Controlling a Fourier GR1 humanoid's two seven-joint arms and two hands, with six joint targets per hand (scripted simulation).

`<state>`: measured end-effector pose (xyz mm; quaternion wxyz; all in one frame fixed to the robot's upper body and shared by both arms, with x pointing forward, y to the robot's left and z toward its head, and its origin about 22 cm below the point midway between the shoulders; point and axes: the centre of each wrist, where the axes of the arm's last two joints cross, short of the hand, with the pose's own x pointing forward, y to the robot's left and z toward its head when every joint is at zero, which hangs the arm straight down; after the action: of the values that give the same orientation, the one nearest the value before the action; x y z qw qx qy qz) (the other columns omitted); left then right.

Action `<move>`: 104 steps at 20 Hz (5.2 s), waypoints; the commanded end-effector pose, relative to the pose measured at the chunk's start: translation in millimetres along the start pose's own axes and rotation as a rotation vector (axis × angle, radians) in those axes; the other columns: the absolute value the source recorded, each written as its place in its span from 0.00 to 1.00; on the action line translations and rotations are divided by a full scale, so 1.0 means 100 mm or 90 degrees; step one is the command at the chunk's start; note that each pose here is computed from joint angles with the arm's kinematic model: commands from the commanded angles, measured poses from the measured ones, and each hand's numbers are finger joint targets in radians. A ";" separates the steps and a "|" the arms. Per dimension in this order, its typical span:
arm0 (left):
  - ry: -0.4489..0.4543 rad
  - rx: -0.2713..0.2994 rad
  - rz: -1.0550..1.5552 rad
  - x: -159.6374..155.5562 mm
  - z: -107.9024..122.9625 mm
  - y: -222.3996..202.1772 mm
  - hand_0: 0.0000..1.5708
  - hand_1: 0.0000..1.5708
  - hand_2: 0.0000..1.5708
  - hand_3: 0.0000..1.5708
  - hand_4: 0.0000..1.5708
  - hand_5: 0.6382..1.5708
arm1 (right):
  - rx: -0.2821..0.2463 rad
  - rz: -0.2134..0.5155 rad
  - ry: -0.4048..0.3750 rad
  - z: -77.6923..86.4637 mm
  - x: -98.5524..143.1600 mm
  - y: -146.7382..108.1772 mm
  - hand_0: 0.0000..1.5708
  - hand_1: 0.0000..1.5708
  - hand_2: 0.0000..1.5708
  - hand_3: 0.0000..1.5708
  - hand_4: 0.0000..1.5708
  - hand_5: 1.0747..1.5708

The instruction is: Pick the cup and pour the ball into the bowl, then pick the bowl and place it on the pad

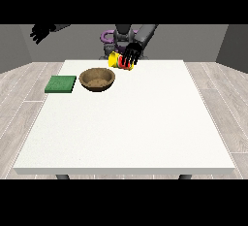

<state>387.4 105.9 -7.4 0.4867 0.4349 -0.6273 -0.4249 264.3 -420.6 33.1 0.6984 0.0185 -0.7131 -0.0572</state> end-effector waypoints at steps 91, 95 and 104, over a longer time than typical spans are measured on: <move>-0.138 0.109 0.741 -2.04 0.26 3.54 0.00 0.00 0.00 0.00 0.70 0.94 | -0.290 0.114 0.111 -0.06 -1.37 0.52 1.00 1.00 1.00 0.98 0.59 0.88; -0.119 0.119 0.747 -2.18 0.33 3.55 0.00 0.00 0.00 0.00 0.74 0.95 | -0.310 0.148 0.119 0.01 -1.20 0.25 1.00 1.00 1.00 0.82 0.63 0.94; -0.025 0.114 0.761 -2.55 0.46 3.30 0.00 0.00 0.00 0.00 0.76 0.97 | -0.308 0.209 0.155 -0.34 -0.29 -0.12 1.00 1.00 1.00 0.62 0.67 0.97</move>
<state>341.2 425.6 251.5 0.5746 0.0282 -0.8166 -0.0477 305.2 -366.0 -40.9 0.7475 -0.1718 -0.6295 -0.1245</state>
